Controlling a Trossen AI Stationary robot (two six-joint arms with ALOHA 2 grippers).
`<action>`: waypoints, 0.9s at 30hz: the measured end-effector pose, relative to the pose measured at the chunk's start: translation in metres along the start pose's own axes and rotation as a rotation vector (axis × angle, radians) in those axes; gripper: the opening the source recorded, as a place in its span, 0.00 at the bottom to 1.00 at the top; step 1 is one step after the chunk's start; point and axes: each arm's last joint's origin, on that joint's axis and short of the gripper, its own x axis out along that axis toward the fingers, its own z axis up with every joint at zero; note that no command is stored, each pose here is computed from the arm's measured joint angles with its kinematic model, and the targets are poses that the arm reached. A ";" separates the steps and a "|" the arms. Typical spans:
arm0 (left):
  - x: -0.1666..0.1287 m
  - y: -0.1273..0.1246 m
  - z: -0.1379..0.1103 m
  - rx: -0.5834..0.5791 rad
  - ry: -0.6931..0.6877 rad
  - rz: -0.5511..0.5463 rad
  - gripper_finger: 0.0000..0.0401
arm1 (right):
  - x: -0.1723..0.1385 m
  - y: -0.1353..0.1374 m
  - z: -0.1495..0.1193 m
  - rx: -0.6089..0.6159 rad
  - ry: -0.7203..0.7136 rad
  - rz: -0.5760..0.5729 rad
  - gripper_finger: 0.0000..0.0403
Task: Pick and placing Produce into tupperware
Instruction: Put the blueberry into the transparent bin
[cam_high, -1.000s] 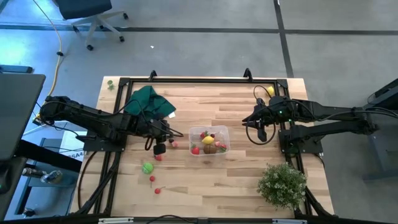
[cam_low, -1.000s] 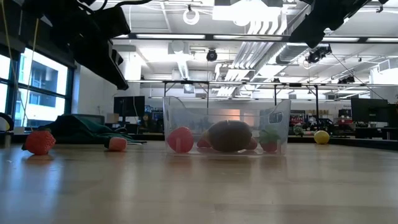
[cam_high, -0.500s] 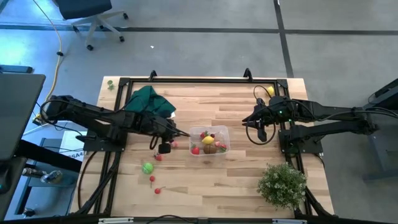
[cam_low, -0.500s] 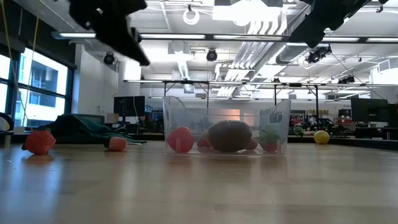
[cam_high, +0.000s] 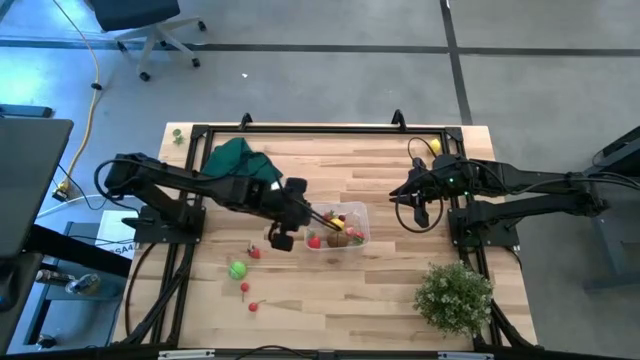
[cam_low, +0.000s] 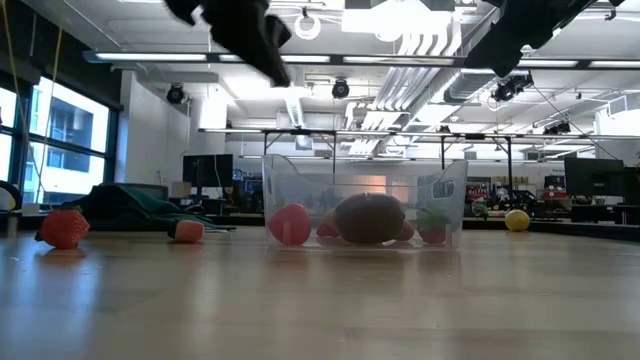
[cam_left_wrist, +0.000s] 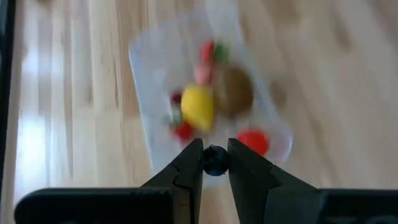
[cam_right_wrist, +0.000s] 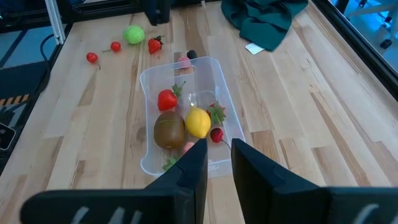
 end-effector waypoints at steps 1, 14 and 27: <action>-0.001 0.001 0.003 -0.005 -0.031 -0.006 0.14 | 0.000 0.000 0.000 0.000 0.000 0.000 0.15; 0.061 -0.003 0.016 0.016 0.025 -0.086 0.14 | 0.000 0.000 0.000 0.000 -0.001 0.000 0.15; 0.125 -0.005 0.022 0.038 0.110 -0.159 0.14 | 0.000 0.000 0.000 0.000 -0.002 0.000 0.15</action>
